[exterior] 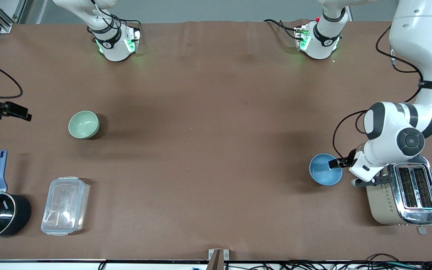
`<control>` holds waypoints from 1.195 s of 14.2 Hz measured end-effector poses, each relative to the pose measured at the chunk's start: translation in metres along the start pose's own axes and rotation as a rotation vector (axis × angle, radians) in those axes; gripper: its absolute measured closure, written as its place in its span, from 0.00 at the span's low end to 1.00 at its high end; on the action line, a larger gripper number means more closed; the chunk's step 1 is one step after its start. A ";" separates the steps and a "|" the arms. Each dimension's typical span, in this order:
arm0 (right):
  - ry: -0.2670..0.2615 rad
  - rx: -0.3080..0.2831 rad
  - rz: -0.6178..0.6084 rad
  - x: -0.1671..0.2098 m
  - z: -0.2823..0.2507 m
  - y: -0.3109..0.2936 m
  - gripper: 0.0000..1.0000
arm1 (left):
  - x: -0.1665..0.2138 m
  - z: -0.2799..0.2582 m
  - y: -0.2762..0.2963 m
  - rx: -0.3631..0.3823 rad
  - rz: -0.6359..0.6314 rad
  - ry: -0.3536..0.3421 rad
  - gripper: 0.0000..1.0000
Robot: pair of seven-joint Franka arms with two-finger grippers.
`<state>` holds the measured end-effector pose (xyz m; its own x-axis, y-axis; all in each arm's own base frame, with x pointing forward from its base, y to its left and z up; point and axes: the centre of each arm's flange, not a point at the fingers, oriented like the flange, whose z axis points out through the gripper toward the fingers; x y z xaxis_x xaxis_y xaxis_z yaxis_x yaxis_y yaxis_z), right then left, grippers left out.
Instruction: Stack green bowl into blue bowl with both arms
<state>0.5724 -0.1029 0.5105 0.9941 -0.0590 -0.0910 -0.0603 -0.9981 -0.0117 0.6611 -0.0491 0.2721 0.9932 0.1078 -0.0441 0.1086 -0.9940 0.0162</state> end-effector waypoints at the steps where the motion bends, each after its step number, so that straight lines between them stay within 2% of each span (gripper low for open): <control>1: 0.003 0.025 -0.008 0.002 0.028 0.012 0.00 | 0.001 0.010 -0.001 0.005 0.004 -0.001 0.04; 2: 0.009 0.060 -0.011 0.001 0.055 0.023 0.00 | 0.002 0.018 -0.002 0.015 0.012 -0.003 0.11; 3: 0.016 0.091 -0.010 -0.003 0.082 0.033 0.00 | 0.002 0.026 -0.004 0.022 0.016 -0.006 0.11; 4: 0.027 0.111 -0.012 -0.009 0.107 0.042 0.00 | 0.003 0.034 -0.006 0.024 0.016 -0.010 0.18; 6: 0.043 0.120 -0.011 -0.020 0.152 0.048 0.00 | 0.004 0.047 -0.010 0.024 0.012 -0.016 0.35; 7: 0.041 0.116 -0.013 -0.024 0.168 0.048 0.00 | 0.004 0.051 -0.011 0.023 0.010 -0.019 0.35; 8: 0.036 0.113 -0.016 -0.024 0.182 0.049 0.00 | 0.004 0.053 -0.012 0.023 0.009 -0.022 0.41; 10: 0.026 0.139 -0.018 -0.023 0.205 0.054 0.00 | 0.004 0.054 -0.012 0.023 0.009 -0.023 0.63; 13: 0.004 0.217 -0.032 -0.026 0.243 0.072 0.01 | 0.005 0.052 -0.011 0.022 0.010 -0.018 0.93; 17: -0.012 0.318 -0.068 -0.040 0.293 0.089 0.04 | 0.007 0.038 0.000 0.012 0.024 0.002 0.96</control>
<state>0.5011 -0.1848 0.2211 0.9958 0.0099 -0.0911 -0.0207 -0.9442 -0.3287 0.6670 -0.0490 0.2342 0.9956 0.0836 -0.0423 0.0839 -0.9965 0.0051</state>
